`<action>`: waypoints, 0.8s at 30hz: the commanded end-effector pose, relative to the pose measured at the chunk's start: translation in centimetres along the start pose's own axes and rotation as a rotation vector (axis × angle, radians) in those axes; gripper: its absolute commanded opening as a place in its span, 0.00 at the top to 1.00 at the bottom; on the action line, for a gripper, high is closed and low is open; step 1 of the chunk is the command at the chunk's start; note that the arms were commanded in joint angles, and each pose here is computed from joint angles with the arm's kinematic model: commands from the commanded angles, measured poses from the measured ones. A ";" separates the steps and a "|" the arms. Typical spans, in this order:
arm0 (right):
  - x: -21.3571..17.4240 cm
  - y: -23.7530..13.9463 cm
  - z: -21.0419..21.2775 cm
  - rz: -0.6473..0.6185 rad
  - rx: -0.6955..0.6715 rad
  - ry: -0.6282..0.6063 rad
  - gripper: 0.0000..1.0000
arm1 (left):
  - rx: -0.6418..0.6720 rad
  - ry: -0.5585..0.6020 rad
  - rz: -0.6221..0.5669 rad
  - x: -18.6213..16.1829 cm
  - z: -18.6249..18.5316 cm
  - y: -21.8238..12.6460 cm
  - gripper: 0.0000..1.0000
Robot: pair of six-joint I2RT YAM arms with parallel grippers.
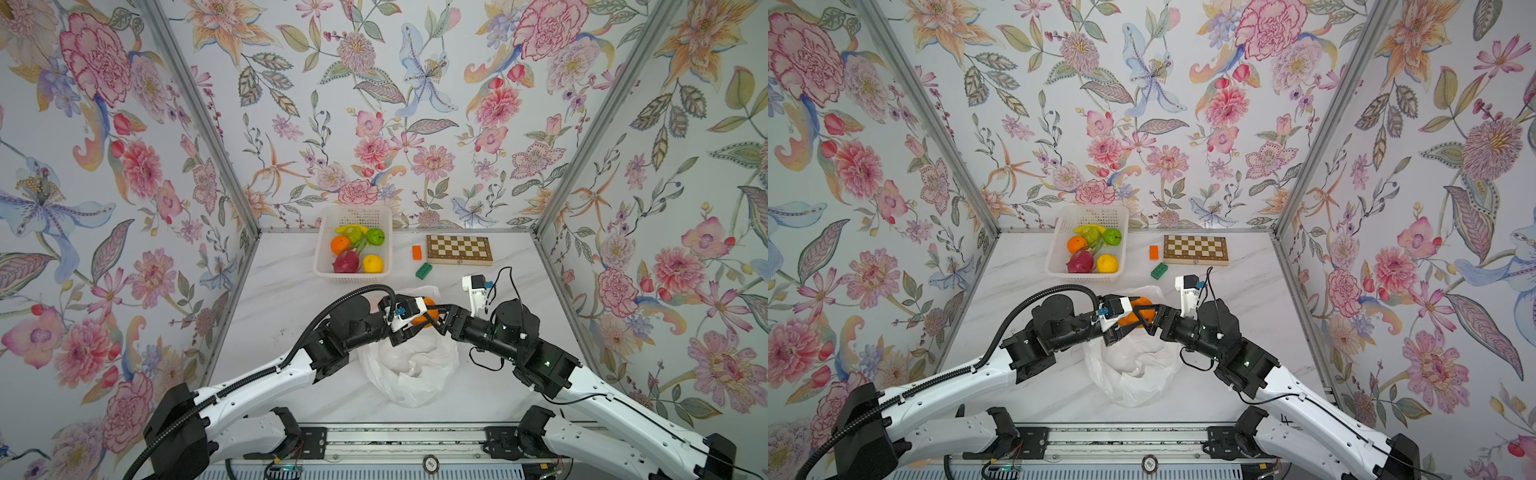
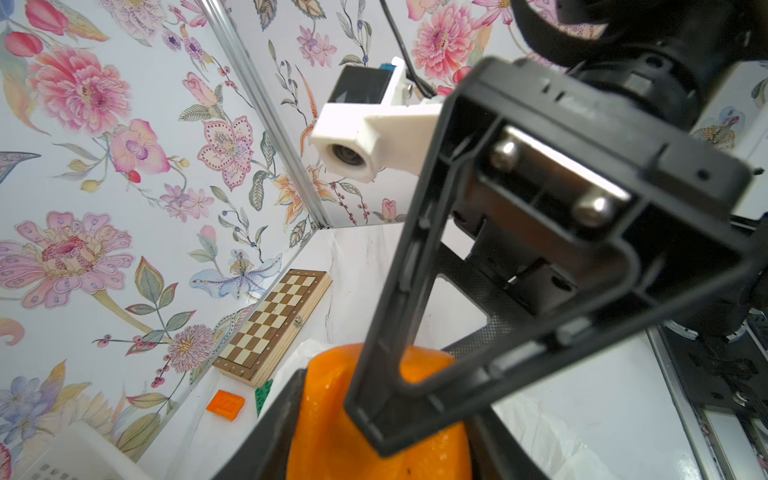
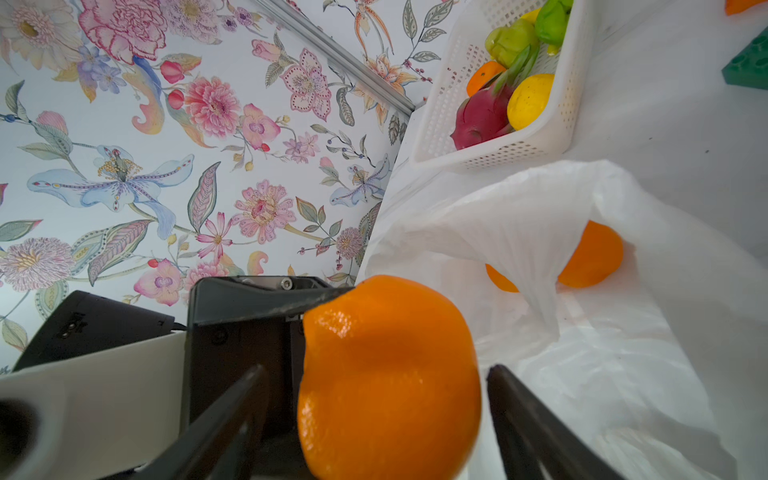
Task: Untie the knot of the plastic bag and take out the fruit
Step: 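Drop the orange in the basket with the left gripper while the right withdraws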
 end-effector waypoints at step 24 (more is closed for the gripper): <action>10.1 0.7 -0.9 -0.279 -0.276 -0.305 0.01 | 0.741 -0.456 0.087 2.5 16.5 -3.0 0.74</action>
Point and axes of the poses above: each gripper's point midway between its finger pads, its own y axis out along the fingers, its own z axis along the line the jaws close on, x = y × z, the point moved 10 cm from there along -y, back along the fingers, and after that the axes turned 4 degrees about -y, right-handed, at the moved point
